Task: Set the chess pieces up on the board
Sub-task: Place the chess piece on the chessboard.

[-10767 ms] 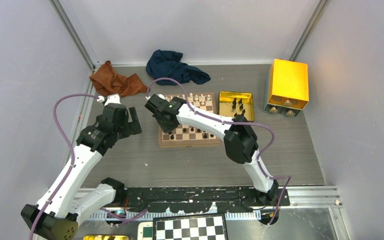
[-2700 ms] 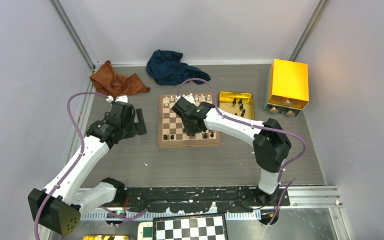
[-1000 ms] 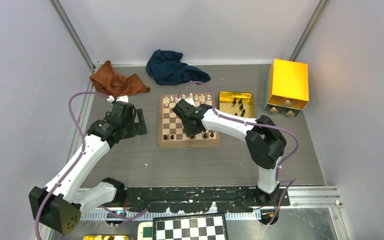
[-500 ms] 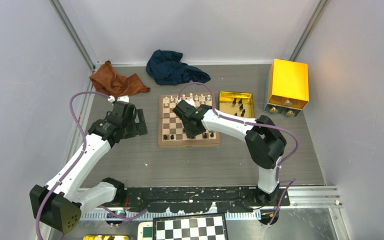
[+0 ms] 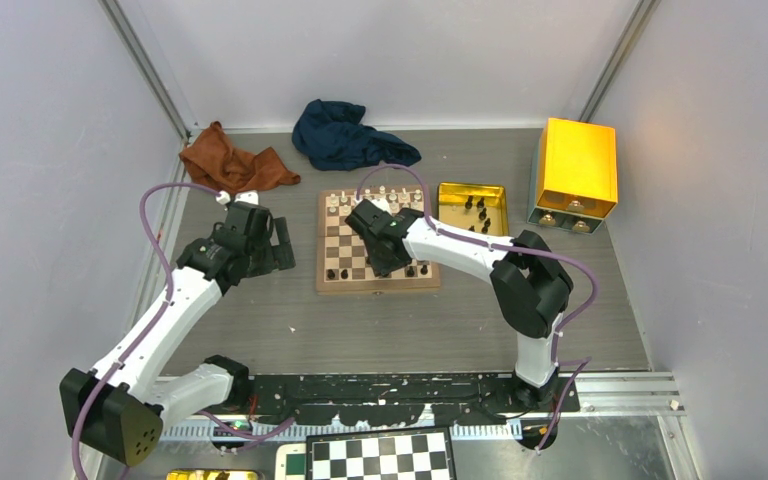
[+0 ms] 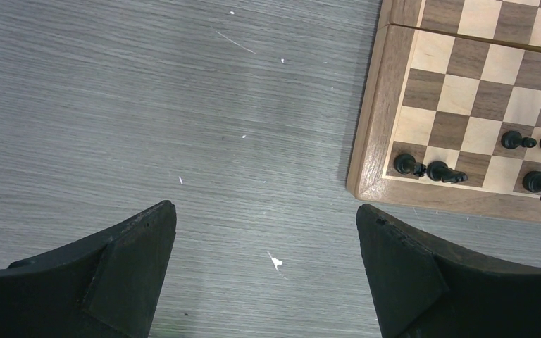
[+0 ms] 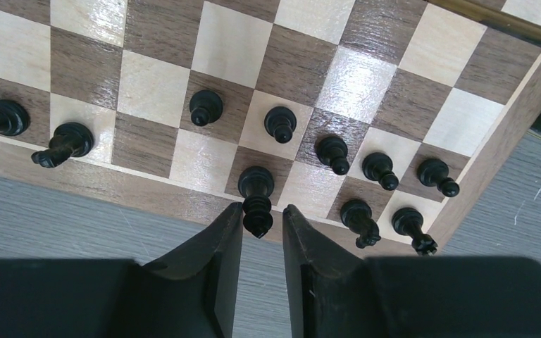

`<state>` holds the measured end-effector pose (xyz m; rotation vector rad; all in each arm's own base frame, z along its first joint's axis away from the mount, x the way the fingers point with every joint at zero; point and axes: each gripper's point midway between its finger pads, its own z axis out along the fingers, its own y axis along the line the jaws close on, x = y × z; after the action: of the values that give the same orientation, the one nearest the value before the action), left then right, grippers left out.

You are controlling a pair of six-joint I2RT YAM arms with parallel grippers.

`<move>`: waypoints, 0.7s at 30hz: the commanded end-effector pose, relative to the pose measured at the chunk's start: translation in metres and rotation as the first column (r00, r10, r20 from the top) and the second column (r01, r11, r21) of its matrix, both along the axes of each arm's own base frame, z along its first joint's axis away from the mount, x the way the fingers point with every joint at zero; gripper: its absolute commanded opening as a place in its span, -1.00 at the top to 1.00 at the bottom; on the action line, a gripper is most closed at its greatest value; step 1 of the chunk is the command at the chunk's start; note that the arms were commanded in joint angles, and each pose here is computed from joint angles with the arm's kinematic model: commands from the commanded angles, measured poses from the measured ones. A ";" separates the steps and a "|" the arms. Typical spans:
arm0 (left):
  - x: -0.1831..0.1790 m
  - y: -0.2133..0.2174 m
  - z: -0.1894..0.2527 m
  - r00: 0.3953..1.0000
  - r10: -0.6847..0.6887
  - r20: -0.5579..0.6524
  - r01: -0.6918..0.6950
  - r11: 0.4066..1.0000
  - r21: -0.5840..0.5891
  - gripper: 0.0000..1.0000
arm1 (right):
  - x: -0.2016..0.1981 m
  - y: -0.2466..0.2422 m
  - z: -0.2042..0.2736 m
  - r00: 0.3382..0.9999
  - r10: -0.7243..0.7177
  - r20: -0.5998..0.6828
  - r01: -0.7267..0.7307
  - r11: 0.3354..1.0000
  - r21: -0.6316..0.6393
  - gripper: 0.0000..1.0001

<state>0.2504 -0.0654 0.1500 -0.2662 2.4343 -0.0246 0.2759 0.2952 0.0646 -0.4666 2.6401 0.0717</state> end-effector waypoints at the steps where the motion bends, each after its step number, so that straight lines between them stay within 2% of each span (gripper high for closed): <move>1: 0.010 -0.004 0.006 0.999 -0.010 0.038 0.011 1.000 -0.015 -0.99 | 0.013 0.009 0.040 0.997 -0.002 0.072 -0.002 0.998 0.057 0.33; 14: 0.014 -0.001 0.012 0.999 -0.006 0.052 0.006 1.000 0.001 -0.99 | 0.024 0.012 0.098 0.985 -0.010 0.174 -0.011 0.993 0.118 0.31; 18: 0.015 -0.001 0.014 0.998 -0.005 0.055 0.005 1.000 0.006 -0.99 | 0.043 -0.003 0.120 0.953 -0.051 0.297 0.029 0.997 0.076 0.12; 21: 0.016 -0.001 0.015 0.998 -0.006 0.055 0.006 1.000 0.010 -0.99 | 0.062 -0.017 0.137 0.917 -0.104 0.385 0.085 0.994 0.066 -0.15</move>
<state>0.2517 -0.0651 0.1463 -0.2574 2.4469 -0.0107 0.3031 0.2943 0.1407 -0.4237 2.4655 0.0630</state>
